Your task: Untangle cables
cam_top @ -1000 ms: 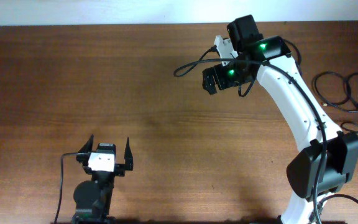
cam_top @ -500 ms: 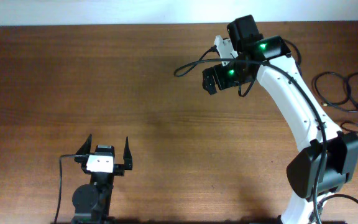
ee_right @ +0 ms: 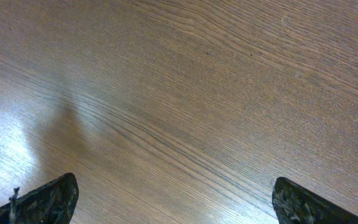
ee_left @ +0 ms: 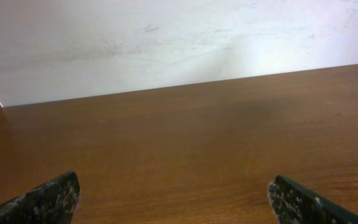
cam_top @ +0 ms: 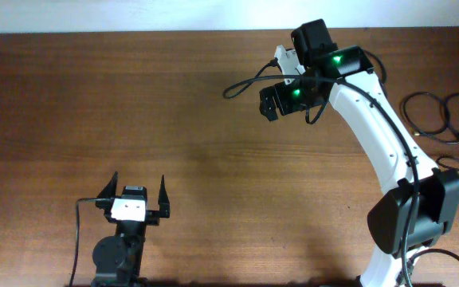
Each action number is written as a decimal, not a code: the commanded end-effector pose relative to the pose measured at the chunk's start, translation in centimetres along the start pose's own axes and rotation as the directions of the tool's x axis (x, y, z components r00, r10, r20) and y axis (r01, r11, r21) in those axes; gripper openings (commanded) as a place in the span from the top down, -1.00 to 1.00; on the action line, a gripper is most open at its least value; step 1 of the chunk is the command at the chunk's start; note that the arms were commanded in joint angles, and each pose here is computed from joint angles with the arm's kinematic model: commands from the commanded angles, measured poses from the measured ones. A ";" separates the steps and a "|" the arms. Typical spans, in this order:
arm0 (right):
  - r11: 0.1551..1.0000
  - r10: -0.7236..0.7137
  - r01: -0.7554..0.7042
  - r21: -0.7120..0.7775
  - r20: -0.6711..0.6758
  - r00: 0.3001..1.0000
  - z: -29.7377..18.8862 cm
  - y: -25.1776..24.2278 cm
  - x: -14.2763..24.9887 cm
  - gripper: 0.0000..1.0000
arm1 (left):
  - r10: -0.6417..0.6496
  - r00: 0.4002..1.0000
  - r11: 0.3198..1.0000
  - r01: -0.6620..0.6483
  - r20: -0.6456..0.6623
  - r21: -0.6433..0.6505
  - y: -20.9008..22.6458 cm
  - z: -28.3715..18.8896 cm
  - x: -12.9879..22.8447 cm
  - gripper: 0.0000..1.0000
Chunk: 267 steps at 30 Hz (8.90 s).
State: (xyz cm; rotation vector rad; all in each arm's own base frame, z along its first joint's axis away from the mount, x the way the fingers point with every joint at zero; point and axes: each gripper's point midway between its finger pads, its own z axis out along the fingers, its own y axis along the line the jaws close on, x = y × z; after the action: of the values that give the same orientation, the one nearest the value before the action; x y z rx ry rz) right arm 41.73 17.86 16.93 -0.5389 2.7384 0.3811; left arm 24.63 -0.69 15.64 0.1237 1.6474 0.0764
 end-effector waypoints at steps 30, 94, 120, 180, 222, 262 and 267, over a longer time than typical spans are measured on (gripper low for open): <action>0.993 -0.010 0.006 0.115 0.032 0.999 -1.1 -1.8 -0.7 -0.97 | 0.016 1.000 1.000 -0.016 -0.002 -0.017 0.3 0.0 0.1 -0.98; 0.982 -0.137 -0.081 0.170 0.940 0.312 -19.4 -0.1 4.4 -0.97 | 0.016 1.000 1.000 -0.016 -0.002 -0.017 0.3 0.0 0.1 -0.98; 0.983 -0.161 -0.090 0.158 0.986 -0.034 -17.7 -0.6 15.7 -0.98 | 0.016 1.000 1.000 -0.016 -0.002 -0.017 0.3 0.0 0.1 -0.98; 0.865 -0.211 -0.332 0.376 0.874 0.438 -9.2 -9.5 21.2 -0.97 | 0.016 1.000 1.000 -0.016 -0.002 -0.017 0.3 0.0 0.1 -0.98; 0.878 -0.232 -0.286 0.383 0.864 0.447 -8.8 -8.8 21.0 -0.97 | 0.016 1.000 1.000 -0.016 -0.002 -0.017 0.3 0.0 0.1 -0.98; 0.878 -0.231 -0.287 0.384 0.864 0.447 -8.8 -8.9 21.0 -0.97 | 0.016 1.000 1.000 -0.016 -0.002 -0.017 0.3 0.0 0.1 -0.98; 0.878 -0.231 -0.287 0.384 0.864 0.447 -8.8 -8.9 21.0 -0.98 | 0.016 1.000 1.000 -0.016 -0.002 -0.017 0.3 0.0 0.1 -0.98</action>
State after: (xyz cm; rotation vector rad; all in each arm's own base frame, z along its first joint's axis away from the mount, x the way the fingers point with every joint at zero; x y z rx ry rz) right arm 24.64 0.31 15.89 -0.0486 1.6410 -0.0613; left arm 24.61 -0.63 15.71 0.1262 1.6446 0.0848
